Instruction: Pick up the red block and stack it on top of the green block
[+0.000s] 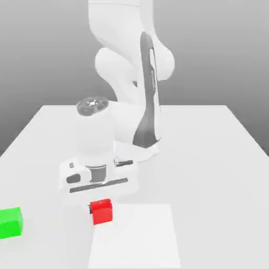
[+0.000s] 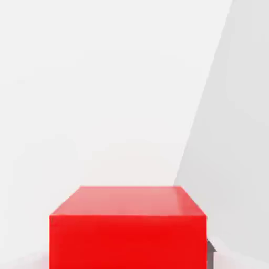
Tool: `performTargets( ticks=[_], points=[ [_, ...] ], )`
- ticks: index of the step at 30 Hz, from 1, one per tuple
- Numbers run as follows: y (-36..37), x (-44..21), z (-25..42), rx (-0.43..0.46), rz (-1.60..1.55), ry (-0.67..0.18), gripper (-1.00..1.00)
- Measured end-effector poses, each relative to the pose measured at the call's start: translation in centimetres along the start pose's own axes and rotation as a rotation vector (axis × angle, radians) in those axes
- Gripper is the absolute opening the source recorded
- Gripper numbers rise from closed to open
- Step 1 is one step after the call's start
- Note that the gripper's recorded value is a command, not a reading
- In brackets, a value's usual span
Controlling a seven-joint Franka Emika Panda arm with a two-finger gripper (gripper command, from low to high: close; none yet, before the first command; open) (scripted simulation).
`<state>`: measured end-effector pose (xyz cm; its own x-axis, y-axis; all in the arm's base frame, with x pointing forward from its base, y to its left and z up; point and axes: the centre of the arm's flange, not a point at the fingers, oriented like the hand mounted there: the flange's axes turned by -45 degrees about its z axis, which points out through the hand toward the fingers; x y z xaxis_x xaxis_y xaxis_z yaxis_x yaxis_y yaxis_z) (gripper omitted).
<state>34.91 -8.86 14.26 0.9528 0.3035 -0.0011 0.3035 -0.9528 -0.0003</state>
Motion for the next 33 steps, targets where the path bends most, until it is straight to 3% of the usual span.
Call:
performTargets(
  ticks=[10,24,28,29,33],
  points=[
    [0.5,0.1,-6.4,-0.001,0.026,0.0,-1.0],
    [21.2,-3.4,-10.1,-0.001,1.131,0.0,-1.0],
    [22.5,-3.7,-5.9,0.001,1.196,0.002,-1.0],
    [22.5,-3.8,-4.7,0.001,1.199,0.002,1.0],
    [22.5,-3.8,-4.7,0.001,1.199,0.002,1.0]
  ],
)
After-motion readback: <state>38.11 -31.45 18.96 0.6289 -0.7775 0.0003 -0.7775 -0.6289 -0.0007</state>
